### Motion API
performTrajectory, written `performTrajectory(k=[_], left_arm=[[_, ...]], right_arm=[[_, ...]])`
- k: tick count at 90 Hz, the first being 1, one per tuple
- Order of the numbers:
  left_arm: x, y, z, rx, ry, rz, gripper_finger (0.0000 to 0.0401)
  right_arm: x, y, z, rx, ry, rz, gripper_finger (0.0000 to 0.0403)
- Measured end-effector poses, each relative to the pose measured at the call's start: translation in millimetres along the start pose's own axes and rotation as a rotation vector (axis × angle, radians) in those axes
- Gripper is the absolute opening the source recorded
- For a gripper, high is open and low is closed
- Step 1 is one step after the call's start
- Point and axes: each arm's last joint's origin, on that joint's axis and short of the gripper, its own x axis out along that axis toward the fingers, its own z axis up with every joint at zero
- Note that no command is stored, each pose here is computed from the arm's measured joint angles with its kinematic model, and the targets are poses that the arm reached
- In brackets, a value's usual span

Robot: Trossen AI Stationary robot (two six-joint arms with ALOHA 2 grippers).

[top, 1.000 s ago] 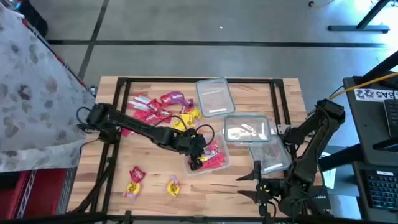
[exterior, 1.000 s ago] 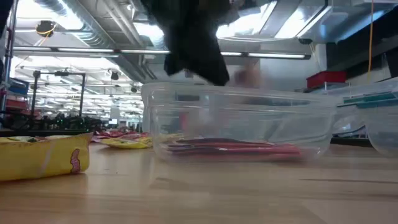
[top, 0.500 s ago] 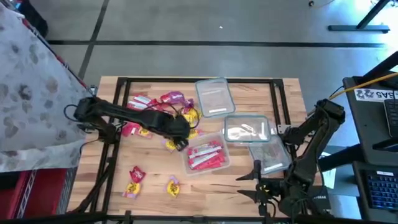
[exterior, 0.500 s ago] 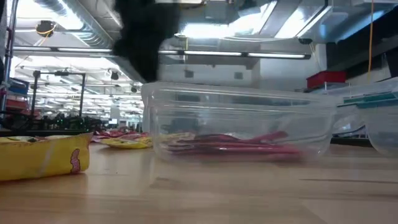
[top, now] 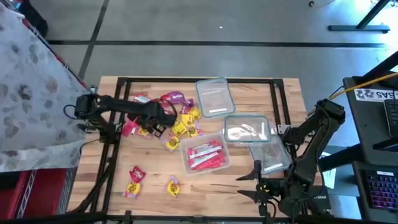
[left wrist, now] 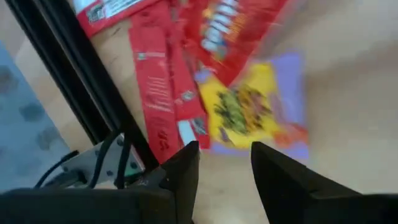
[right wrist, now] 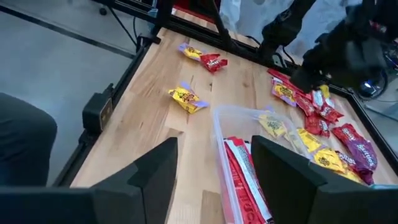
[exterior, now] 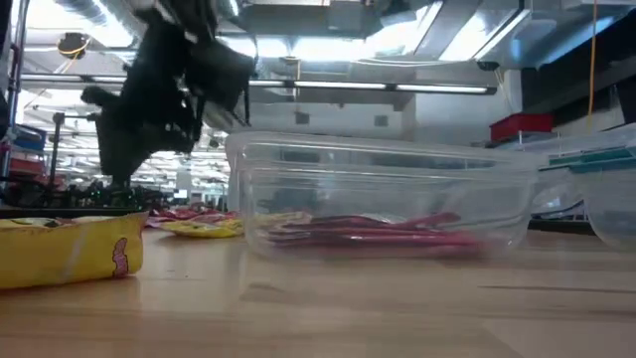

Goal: Sort candy
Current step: Put the pink candy into the top rectangular transparent food container

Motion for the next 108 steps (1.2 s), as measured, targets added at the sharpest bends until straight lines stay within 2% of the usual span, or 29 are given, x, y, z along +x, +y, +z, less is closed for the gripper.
performTrajectory(k=[19, 38, 49, 57, 71, 82, 98, 108], left_arm=[[27, 27, 28, -0.091, 0.07, 0.018, 0.013], [46, 46, 47, -0.111, 0.09, -0.016, 0.013], [63, 51, 47, -0.151, 0.099, -0.014, 0.013], [76, 49, 44, -0.168, 0.104, -0.055, 0.013], [86, 45, 35, -0.117, 0.102, -0.09, 0.0125], [83, 36, 30, -0.037, 0.106, -0.123, 0.0095], [77, 24, 22, 0.04, 0.111, -0.168, 0.0014], [65, 13, 16, 0.074, 0.13, -0.195, 0.0006]], right_arm=[[0, 0, 0, -0.005, 0.003, -0.001, 0.0193], [0, 0, 0, 0.001, 0.003, -0.001, 0.0193], [0, 0, 0, 0.009, 0.004, -0.001, 0.0193], [0, 0, -1, 0.012, 0.004, -0.001, 0.0193], [0, 0, -1, 0.013, 0.004, -0.001, 0.0193], [0, 0, 0, 0.014, 0.004, 0.002, 0.0193], [1, 1, -2, 0.018, 0.001, 0.005, 0.0193], [3, 1, -10, 0.013, 0.008, 0.002, 0.0193]])
